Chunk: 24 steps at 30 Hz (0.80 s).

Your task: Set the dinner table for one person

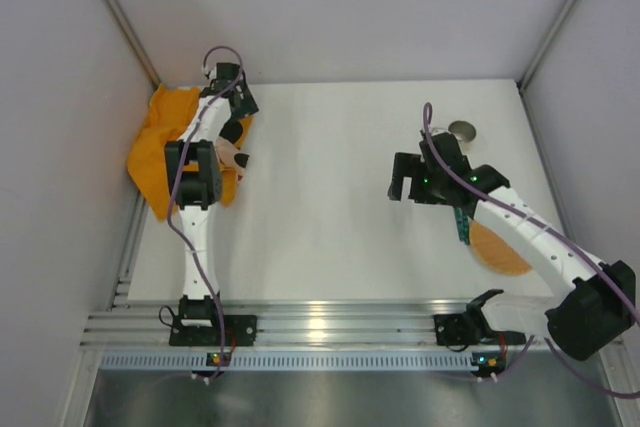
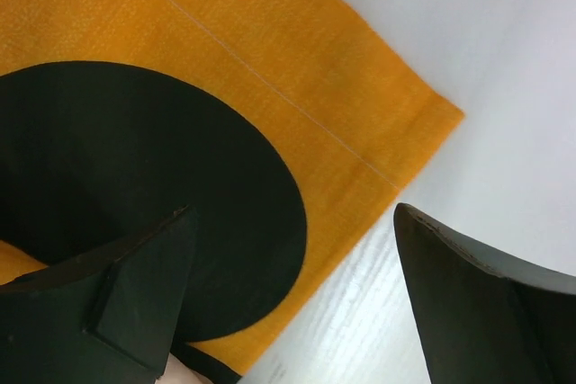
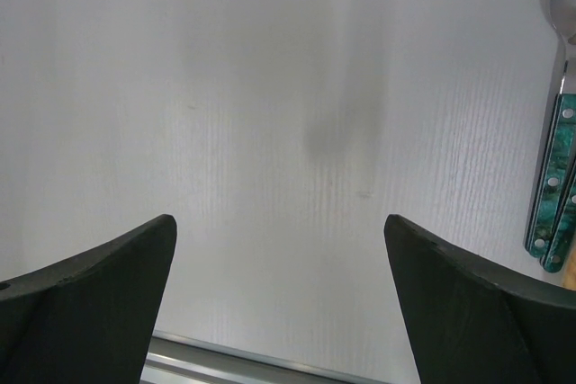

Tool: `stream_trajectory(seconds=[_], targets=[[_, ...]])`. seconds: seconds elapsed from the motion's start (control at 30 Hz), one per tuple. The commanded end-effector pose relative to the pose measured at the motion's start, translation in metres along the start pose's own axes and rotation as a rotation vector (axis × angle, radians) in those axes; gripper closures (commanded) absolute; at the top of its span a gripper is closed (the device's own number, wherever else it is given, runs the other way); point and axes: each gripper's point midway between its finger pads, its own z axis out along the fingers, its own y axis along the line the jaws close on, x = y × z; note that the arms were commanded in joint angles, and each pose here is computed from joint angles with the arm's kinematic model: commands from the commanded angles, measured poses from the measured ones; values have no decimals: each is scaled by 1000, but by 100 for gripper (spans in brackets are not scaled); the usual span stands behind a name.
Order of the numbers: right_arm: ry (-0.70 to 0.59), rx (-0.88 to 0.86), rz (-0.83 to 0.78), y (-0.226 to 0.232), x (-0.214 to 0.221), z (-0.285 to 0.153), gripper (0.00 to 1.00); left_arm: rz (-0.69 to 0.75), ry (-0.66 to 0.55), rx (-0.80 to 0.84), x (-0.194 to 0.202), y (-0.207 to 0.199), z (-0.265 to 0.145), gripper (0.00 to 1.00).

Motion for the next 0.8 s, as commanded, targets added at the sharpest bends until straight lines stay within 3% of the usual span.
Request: stream_trajectory(seconds=[0.0, 0.3, 0.4, 0.43, 0.47, 0.53, 0.77], targets=[[-44, -22, -10, 13, -24, -4, 0, 29, 20, 28, 4, 1, 12, 5], [-11, -17, -37, 18, -26, 9, 0, 25, 136, 59, 47, 0, 35, 18], [-13, -18, -49, 18, -27, 8, 0, 5, 181, 94, 55, -1, 37, 49], [-15, -15, -50, 17, -27, 8, 0, 1, 187, 103, 56, -2, 37, 69], [-20, -16, -52, 17, -27, 6, 0, -2, 196, 109, 58, -3, 36, 82], [-24, -8, -53, 14, -27, 4, 0, -8, 208, 139, 59, -8, 34, 98], [-34, -21, -38, 10, -18, -6, 0, 105, 270, 355, 82, -59, -7, 100]])
